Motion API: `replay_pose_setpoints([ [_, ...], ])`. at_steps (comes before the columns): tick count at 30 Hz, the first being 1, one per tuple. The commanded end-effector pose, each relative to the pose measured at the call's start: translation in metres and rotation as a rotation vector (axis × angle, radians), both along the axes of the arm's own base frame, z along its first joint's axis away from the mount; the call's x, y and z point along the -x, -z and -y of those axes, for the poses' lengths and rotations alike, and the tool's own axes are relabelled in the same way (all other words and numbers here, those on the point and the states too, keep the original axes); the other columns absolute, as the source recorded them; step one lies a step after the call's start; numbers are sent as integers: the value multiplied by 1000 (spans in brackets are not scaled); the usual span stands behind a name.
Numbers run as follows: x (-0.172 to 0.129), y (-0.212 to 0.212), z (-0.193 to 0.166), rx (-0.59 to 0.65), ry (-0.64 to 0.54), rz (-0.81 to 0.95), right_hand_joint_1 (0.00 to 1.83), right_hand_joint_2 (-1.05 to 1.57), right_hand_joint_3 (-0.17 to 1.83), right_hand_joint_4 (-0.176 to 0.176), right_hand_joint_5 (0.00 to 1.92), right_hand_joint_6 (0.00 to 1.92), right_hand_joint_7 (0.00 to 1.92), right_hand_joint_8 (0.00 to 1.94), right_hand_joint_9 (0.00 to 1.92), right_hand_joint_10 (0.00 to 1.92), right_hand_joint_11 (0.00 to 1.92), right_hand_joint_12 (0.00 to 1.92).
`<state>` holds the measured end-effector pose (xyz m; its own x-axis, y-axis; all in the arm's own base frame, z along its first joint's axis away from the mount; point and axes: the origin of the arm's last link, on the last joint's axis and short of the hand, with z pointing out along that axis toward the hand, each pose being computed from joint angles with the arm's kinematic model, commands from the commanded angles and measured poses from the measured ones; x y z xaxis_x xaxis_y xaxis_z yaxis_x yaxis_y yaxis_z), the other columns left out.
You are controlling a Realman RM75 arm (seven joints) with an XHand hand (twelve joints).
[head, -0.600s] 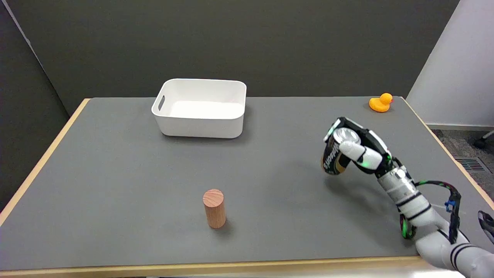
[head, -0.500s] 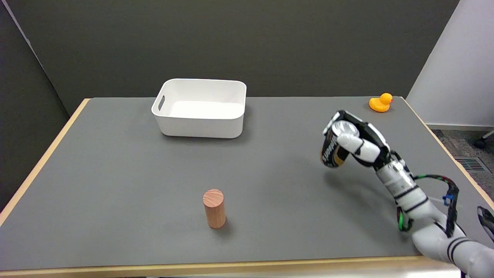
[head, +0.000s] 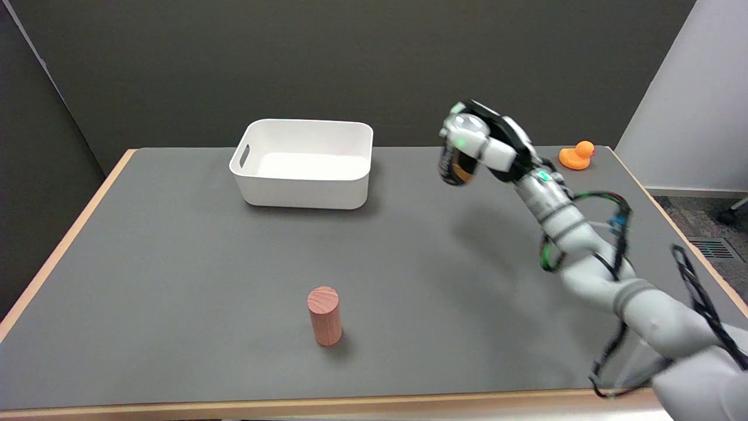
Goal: Place the black can into the white box.
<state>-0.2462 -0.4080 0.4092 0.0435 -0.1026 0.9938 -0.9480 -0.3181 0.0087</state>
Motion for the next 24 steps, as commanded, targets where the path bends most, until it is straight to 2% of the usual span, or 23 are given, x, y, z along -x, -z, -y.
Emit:
replay_pose_setpoints([
  [1, -78, 158, 113, -180, 41, -115, 1151, 1328, 11, -176, 447, 1598, 771, 1563, 711, 1337, 364, 1891],
  [6, -89, 189, 120, -217, 39, -137, 1150, 1313, 38, -176, 455, 1597, 768, 1563, 707, 1346, 363, 1890],
  [10, -99, 202, 125, -225, 40, -155, 1137, 1340, 7, -163, 442, 1620, 752, 1582, 700, 1339, 337, 1858],
  [11, -101, 203, 127, -220, 47, -165, 1140, 1319, 44, -162, 447, 1618, 757, 1576, 693, 1355, 328, 1872],
  [13, -103, 203, 130, -205, 65, -180, 1166, 1189, 259, -168, 486, 1581, 794, 1526, 666, 1419, 305, 1911],
  [15, -104, 199, 136, -173, 91, -204, 1172, 1152, 322, -168, 496, 1573, 803, 1515, 655, 1437, 302, 1921],
  [18, -107, 191, 144, -119, 112, -258, 1169, 1178, 271, -165, 494, 1572, 798, 1517, 666, 1419, 319, 1919],
  [19, -107, 188, 148, -95, 125, -285, 1159, 1256, 126, -159, 480, 1577, 780, 1532, 699, 1363, 382, 1912],
  [24, -95, 173, 162, 9, 211, -438, 1141, 1284, 93, -147, 467, 1596, 764, 1556, 698, 1342, 364, 1845],
])
